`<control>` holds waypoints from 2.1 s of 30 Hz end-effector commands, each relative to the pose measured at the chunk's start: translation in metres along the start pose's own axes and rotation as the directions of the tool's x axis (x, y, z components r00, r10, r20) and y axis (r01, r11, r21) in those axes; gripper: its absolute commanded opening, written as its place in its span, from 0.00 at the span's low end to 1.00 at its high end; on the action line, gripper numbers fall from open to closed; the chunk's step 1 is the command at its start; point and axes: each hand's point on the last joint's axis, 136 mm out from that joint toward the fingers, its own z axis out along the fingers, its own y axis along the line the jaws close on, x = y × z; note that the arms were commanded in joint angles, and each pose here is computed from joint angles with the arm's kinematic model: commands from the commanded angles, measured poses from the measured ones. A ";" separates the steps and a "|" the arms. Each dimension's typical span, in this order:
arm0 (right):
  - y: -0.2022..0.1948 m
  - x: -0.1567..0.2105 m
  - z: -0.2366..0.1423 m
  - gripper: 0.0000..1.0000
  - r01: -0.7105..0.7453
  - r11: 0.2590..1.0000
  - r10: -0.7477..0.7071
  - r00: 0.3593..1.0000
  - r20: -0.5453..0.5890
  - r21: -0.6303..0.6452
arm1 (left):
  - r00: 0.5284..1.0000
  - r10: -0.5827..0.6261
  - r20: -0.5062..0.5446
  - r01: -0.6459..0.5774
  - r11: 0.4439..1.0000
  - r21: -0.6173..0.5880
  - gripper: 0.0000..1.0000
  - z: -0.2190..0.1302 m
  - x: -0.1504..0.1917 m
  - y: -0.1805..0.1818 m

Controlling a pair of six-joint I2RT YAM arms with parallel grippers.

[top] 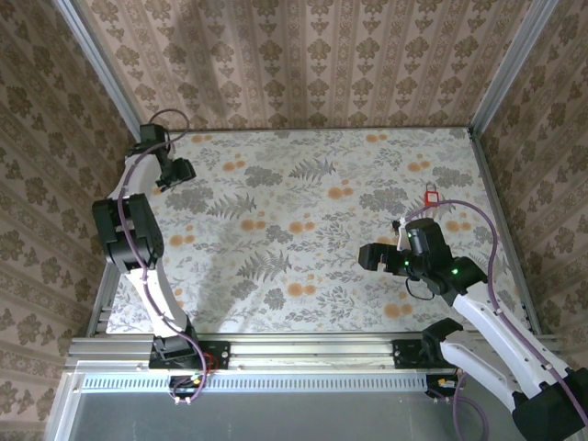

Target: Unlock with the key

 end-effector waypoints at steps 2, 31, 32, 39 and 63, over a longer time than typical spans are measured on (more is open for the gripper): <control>0.011 -0.006 -0.008 1.00 0.014 0.999 -0.013 1.000 0.020 -0.037 | 0.996 0.016 -0.083 -0.023 0.996 -0.090 0.57 0.016 0.000 0.016; 0.010 0.000 -0.005 1.00 0.001 0.999 -0.002 1.000 -0.016 -0.039 | 0.964 0.037 -0.262 -0.093 0.974 -0.208 0.55 0.081 -0.010 0.056; 0.010 0.001 -0.005 1.00 0.001 0.999 -0.002 1.000 -0.016 -0.037 | 0.963 0.030 -0.269 -0.087 0.975 -0.204 0.54 0.082 -0.008 0.059; 0.009 0.001 -0.007 1.00 0.000 0.999 0.000 1.000 -0.012 -0.033 | 0.953 0.046 -0.299 -0.104 0.978 -0.181 0.45 0.085 -0.001 0.059; 0.014 -0.006 -0.006 1.00 0.004 0.999 -0.003 1.000 0.004 -0.048 | 0.980 0.084 -0.179 -0.075 0.996 0.057 0.00 0.039 0.005 -0.027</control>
